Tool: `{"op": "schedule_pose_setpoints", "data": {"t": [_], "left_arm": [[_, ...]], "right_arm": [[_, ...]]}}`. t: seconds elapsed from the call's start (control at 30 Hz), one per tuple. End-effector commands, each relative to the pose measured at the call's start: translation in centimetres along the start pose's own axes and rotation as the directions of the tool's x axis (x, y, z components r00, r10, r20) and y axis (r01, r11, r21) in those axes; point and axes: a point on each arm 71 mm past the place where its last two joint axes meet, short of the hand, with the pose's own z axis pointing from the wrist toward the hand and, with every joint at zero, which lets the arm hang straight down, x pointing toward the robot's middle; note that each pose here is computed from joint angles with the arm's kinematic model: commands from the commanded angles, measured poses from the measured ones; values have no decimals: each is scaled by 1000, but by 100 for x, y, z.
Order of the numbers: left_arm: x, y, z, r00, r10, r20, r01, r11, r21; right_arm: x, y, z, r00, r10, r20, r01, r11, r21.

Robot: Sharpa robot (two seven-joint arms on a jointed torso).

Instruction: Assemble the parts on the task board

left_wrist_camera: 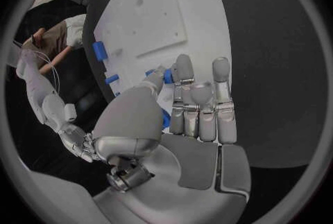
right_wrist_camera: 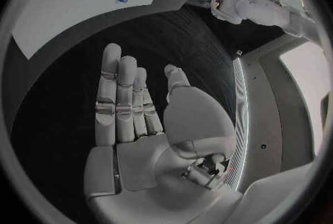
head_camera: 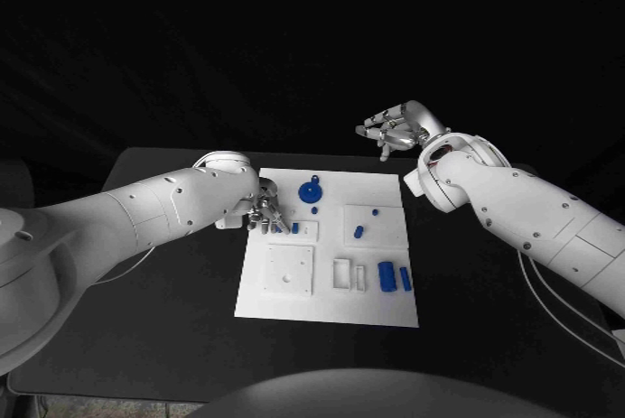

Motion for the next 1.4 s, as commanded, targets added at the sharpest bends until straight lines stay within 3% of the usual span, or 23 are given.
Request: {"op": "schedule_pose_setpoints", "data": {"t": [0.03, 0.67, 1.4], "left_arm": [[138, 67, 63, 999, 24, -24, -26, 998, -52], [152, 115, 56, 998, 27, -50, -31, 997, -68], [157, 97, 52, 999, 21, -46, -24, 998, -66]], "right_arm": [[8, 6, -2, 1000, -9, -9, 9, 1000, -7], [-4, -6, -4, 1000, -11, -7, 11, 1000, -4], [-8, -8, -6, 1000, -12, -5, 12, 1000, -4]]}}
